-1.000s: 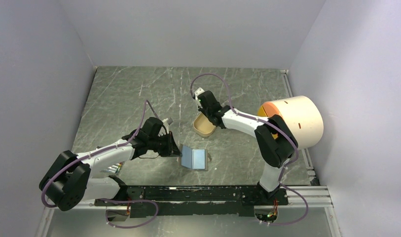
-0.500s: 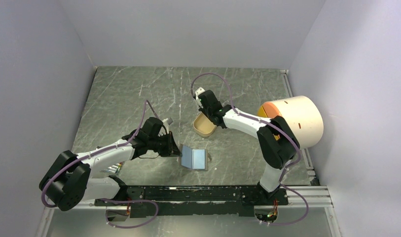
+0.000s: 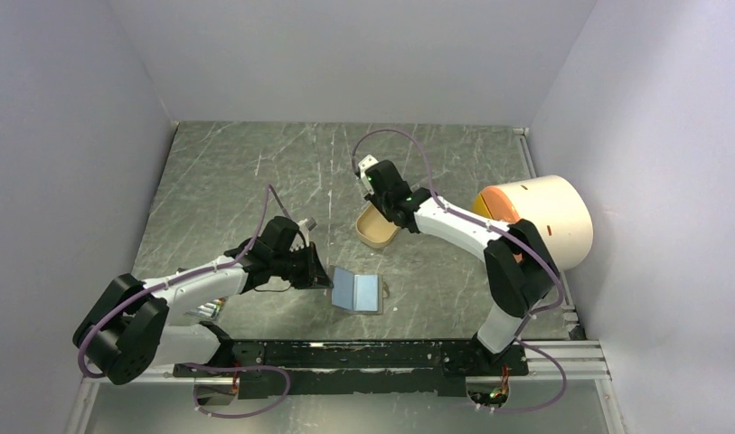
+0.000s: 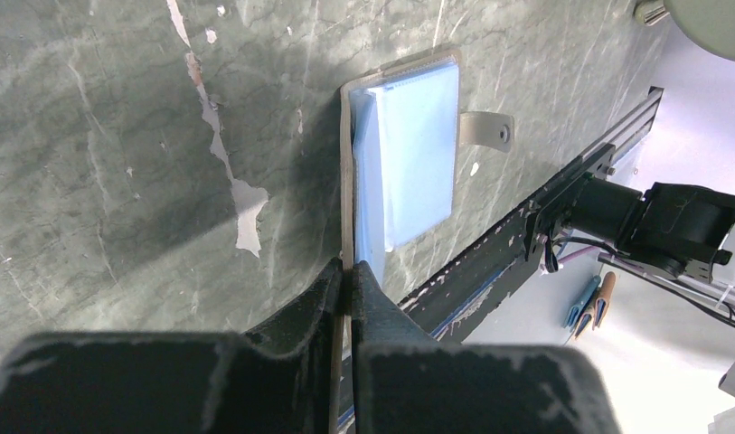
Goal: Put the credit cards into the card holder
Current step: Pick up the credit card from the storage box, then insert the credit card into the card holder.
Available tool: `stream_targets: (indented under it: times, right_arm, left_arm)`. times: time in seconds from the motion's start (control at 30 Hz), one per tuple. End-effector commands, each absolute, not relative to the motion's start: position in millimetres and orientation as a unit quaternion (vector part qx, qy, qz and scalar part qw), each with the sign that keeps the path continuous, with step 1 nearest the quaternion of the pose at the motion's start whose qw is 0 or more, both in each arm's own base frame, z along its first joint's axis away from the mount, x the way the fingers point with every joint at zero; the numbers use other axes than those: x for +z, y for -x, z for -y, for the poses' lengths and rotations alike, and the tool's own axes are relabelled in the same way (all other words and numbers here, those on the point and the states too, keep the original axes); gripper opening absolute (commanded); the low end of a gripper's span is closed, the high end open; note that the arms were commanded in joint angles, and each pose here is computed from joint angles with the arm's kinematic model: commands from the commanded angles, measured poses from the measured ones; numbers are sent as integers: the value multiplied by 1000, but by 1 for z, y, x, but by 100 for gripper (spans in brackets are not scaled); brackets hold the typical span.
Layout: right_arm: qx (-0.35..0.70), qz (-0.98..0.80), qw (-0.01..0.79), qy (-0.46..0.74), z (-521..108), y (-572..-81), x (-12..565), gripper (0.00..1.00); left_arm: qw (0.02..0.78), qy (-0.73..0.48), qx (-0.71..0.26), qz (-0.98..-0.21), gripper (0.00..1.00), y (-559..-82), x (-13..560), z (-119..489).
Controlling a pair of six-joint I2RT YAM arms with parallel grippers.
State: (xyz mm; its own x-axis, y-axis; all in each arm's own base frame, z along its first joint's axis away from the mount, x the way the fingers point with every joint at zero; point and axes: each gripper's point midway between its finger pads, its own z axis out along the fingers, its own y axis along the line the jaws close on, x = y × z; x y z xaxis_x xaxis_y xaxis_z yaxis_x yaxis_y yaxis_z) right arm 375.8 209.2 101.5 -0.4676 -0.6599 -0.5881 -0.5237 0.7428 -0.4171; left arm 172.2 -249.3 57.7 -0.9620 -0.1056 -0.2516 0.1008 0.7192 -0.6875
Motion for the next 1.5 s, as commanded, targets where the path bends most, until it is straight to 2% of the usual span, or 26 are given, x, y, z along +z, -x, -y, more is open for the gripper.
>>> stream_targets:
  times: [0.0,0.17,0.4,0.5,0.63,0.8,1.07,1.47]
  right_arm:
    - [-76,-847,402,338,-215,-378,127,3]
    - [-23,-855,403,325,-226,-366,140,0]
    - [156,-843,441,265,-256,-323,183,0]
    - [248,-840,425,227,-271,-296,185,0]
    - [346,-840,385,162,-285,-261,174,0]
    - [422,-840,332,77,-292,-232,157,0]
    - [460,-847,266,11,-300,-192,116,0]
    - [426,-871,243,-21,-296,-170,71,0]
  left_arm:
    - [144,1,-379,-914,9,-175,59,250]
    - [140,9,-372,-918,9,-175,54,248]
    - [137,16,-355,-925,13,-179,50,243]
    - [133,17,-350,-927,9,-178,47,242]
    - [126,22,-341,-931,9,-177,39,238]
    - [119,33,-339,-933,9,-174,30,235]
    - [117,54,-337,-933,9,-173,25,230]
    - [117,68,-342,-930,9,-173,23,226]
